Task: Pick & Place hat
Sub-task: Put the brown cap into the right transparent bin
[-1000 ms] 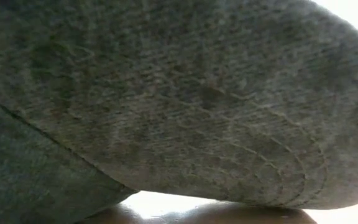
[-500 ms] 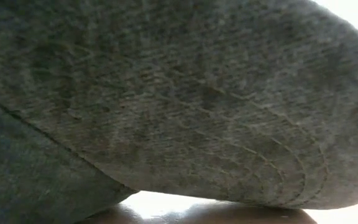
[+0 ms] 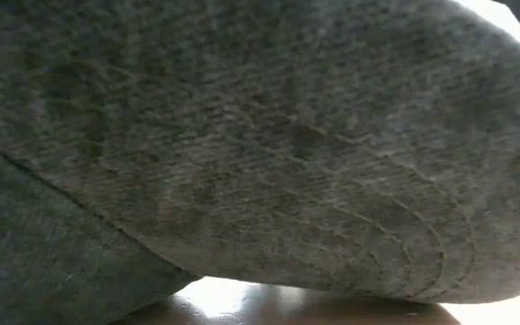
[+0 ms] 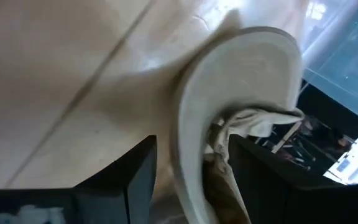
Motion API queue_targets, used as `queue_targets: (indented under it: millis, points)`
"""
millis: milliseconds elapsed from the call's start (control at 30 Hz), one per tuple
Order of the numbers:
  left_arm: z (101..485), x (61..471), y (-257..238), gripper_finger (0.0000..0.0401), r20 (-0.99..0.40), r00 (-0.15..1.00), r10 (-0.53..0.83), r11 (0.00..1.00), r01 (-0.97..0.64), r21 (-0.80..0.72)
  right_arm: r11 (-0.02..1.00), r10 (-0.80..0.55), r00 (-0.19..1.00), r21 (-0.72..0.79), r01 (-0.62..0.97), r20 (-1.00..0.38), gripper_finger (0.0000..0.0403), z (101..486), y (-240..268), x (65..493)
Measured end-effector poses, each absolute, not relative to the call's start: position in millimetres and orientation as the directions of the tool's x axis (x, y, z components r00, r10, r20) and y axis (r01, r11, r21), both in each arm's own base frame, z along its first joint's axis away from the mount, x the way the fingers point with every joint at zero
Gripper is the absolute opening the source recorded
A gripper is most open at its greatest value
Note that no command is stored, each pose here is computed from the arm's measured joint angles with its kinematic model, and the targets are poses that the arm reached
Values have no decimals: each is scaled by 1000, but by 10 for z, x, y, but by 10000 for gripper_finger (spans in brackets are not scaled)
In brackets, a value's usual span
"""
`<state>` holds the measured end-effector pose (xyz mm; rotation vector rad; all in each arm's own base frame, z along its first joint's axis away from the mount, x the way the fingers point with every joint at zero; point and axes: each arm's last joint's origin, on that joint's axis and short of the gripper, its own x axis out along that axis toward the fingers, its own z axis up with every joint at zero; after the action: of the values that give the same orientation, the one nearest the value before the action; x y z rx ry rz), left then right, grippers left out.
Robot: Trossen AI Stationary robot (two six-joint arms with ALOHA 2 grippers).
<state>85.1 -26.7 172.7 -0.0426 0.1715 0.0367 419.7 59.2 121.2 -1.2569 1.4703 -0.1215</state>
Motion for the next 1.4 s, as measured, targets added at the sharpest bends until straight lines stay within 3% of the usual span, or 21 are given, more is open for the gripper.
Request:
queue_targets:
  millis: [267,533,1033,1300,1400]
  points:
    - [1727,851,-267,0,-172,985,32,998,-40,-39,443,-741,173,-666,-600,-649,152,1213,369,4223]
    - [1726,851,-267,0,-172,985,33,998,-40,-39,454,-741,164,-665,-593,-651,20,1211,290,4235]
    - [1726,851,-267,0,-172,985,33,998,-40,-39,302,-753,282,-692,-656,-595,10,1677,645,4414]
    - [1726,851,-267,0,-172,985,33,998,-40,-39,332,-759,247,-685,-648,-602,10,1961,657,4414]
    - [1726,851,-267,0,-172,985,33,998,-40,-39,382,-720,207,-627,-679,-663,9,2077,684,4366]
